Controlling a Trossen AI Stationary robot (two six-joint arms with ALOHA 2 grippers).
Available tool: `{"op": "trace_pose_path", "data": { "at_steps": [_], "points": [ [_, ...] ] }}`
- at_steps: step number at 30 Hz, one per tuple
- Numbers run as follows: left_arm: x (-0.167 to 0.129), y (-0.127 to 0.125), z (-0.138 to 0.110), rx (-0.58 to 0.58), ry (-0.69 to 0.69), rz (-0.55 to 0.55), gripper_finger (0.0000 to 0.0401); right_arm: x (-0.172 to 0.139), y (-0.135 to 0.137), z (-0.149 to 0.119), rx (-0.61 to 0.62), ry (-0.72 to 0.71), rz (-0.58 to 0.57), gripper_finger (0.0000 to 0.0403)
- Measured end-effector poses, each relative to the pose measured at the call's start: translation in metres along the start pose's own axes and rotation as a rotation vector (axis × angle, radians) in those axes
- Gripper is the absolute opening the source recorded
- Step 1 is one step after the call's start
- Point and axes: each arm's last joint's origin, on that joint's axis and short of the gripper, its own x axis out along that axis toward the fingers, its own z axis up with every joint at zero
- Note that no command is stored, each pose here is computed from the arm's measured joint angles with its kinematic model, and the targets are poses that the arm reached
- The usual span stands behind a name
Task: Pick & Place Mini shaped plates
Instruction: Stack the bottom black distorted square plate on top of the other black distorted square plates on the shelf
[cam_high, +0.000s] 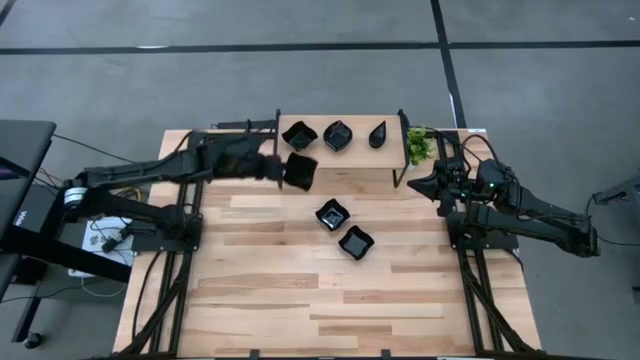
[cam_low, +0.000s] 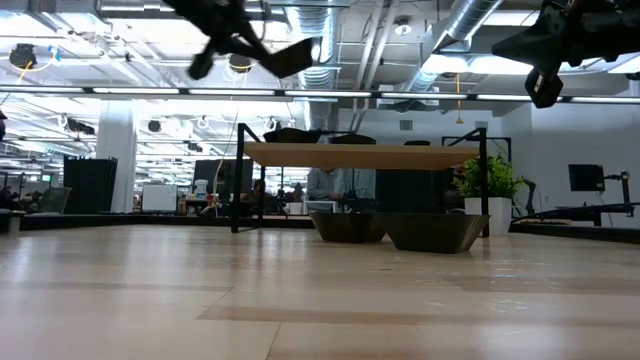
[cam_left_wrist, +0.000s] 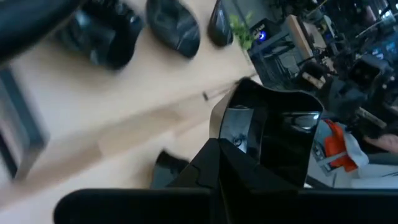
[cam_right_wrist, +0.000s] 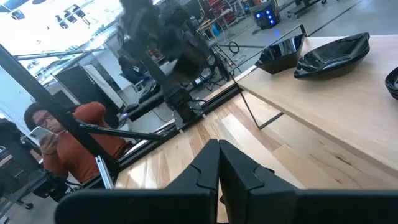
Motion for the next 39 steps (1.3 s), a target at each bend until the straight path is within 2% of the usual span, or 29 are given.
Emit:
{"op": "trace_pose_path", "data": {
  "at_steps": [7, 13, 18, 31, 35, 39],
  "points": [
    [0.035, -0.008, 0.064, 0.062, -0.015, 0.007, 0.0003, 0.000, 0.000, 0.000, 0.000, 0.000, 0.000, 0.0001],
    [0.046, 0.005, 0.113, 0.104, 0.043, 0.087, 0.0003, 0.000, 0.000, -0.001, 0.001, 0.008, -0.004, 0.0001],
    [0.049, 0.022, 0.141, 0.163, 0.089, 0.127, 0.0003, 0.000, 0.000, -0.001, 0.001, 0.008, -0.004, 0.0001],
    [0.063, 0.065, 0.162, 0.280, 0.225, 0.114, 0.0003, 0.000, -0.001, -0.002, 0.004, 0.023, -0.012, 0.0001],
    [0.067, 0.072, 0.162, 0.280, 0.268, 0.078, 0.0003, 0.000, -0.001, -0.002, 0.004, 0.023, -0.012, 0.0001],
    [0.066, 0.075, 0.163, 0.290, 0.271, 0.089, 0.0003, 0.000, -0.001, -0.002, 0.004, 0.023, -0.013, 0.0001]
  ]
}}
